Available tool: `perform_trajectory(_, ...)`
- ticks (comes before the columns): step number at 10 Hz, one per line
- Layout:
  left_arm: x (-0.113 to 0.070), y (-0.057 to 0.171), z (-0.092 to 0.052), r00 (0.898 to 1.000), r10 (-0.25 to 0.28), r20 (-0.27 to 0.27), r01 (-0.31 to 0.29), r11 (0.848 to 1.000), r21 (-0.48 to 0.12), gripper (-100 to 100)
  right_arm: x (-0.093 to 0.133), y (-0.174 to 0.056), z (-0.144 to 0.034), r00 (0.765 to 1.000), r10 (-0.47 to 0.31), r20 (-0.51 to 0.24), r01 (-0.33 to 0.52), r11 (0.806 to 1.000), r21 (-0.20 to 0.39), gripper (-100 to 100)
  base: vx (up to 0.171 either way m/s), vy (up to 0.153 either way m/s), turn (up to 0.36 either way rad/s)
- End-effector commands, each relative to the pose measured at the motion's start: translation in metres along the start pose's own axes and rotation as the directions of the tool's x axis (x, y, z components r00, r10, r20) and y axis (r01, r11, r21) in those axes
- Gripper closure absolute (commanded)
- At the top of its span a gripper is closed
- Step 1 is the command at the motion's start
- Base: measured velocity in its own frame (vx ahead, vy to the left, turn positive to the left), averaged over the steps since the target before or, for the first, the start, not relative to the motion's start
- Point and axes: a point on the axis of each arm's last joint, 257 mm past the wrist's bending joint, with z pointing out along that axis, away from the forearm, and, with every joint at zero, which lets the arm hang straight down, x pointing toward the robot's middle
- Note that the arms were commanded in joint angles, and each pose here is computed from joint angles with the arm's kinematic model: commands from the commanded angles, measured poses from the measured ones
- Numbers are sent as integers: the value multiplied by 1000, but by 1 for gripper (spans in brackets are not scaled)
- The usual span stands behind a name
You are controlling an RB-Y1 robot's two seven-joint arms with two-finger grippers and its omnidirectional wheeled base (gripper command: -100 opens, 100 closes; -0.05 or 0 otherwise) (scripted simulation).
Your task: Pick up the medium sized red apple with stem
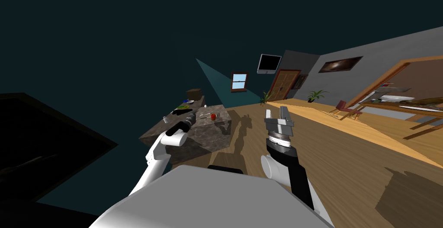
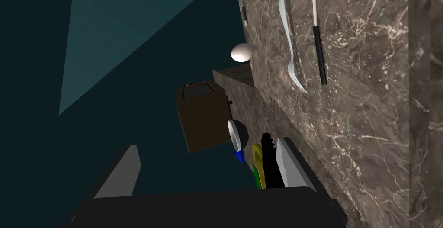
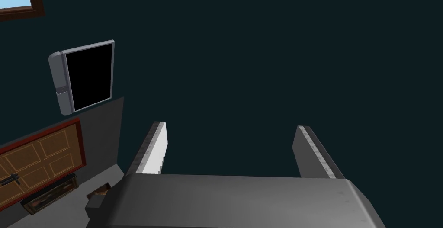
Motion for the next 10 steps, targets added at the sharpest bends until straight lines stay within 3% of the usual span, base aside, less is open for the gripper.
perform_trajectory(1,-1,9,1,1000,-1,2,1,999,-38,-100,0,0,0,1000,0,0,0,1000,0,0,3,0,15)
perform_trajectory(10,11,36,4,1000,-7,-19,3,978,-207,-100,0,0,0,1000,0,0,0,1000,0,0,14,1,-53)
